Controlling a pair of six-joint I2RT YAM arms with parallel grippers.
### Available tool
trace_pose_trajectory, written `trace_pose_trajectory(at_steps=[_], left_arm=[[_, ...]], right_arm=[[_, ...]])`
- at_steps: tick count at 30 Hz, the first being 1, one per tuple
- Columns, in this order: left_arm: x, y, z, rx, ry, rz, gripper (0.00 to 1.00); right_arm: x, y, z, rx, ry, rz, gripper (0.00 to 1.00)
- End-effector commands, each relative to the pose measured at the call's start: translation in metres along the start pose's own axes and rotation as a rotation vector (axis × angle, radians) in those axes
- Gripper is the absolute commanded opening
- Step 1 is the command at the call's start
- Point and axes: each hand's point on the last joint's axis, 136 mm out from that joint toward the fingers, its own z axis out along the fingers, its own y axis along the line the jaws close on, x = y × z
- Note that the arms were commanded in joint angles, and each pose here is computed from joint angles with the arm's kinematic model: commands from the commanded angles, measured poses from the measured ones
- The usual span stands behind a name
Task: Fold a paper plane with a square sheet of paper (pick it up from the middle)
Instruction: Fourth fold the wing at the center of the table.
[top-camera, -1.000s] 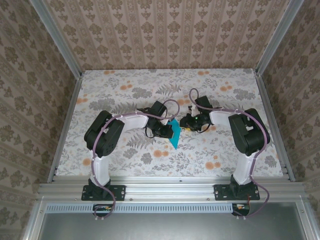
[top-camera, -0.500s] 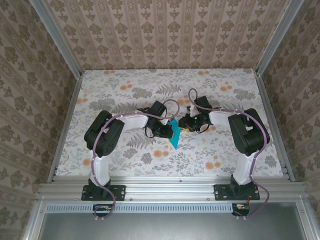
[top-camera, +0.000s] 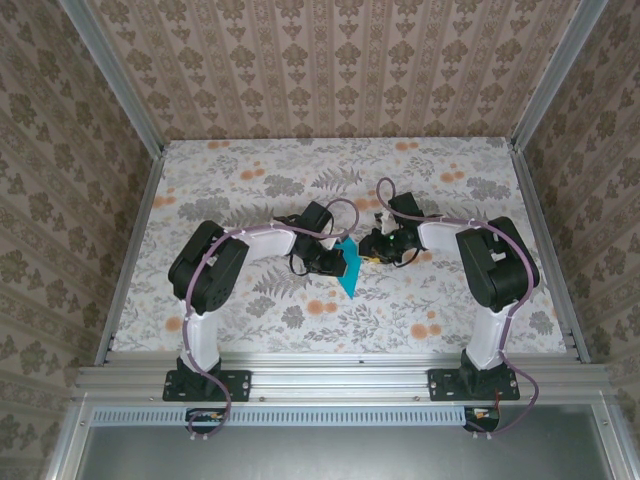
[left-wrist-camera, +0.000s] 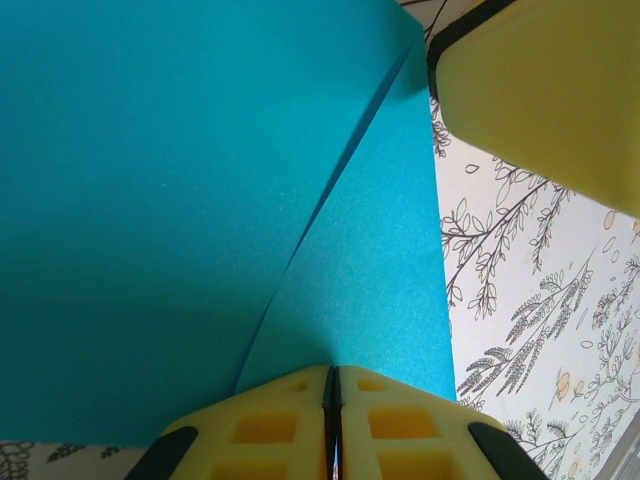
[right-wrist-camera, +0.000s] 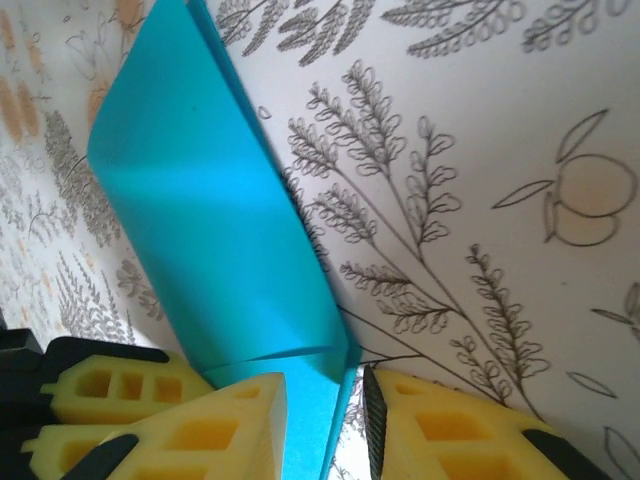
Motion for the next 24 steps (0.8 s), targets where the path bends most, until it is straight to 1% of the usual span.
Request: trace_pose_trajectory(at_steps=[1,6,10,24], left_arm=[[0.034,0.052,0.013,-0.161,0.117,-0.076,0.11],[0.035,0.053,0.014,-0.161,0.12,-0.077,0.11],[0.035,0.053,0.014,-0.16,0.121,-0.078,0.11],[0.034,0.054,0.014,-0.157,0.12,-0.079,0.11]], right_arm=[[-0.006,-0.004,0.002,0.047,-0.004,-0.015,0.3],[-0.006,0.004,0.009,-0.011,0.013,-0.012,0.3],[-0.005,0.006,0.012,-0.025,0.027,-0.007,0.3],[-0.001,0.025,0.003,-0.101,0.029,-0.016,0.29]])
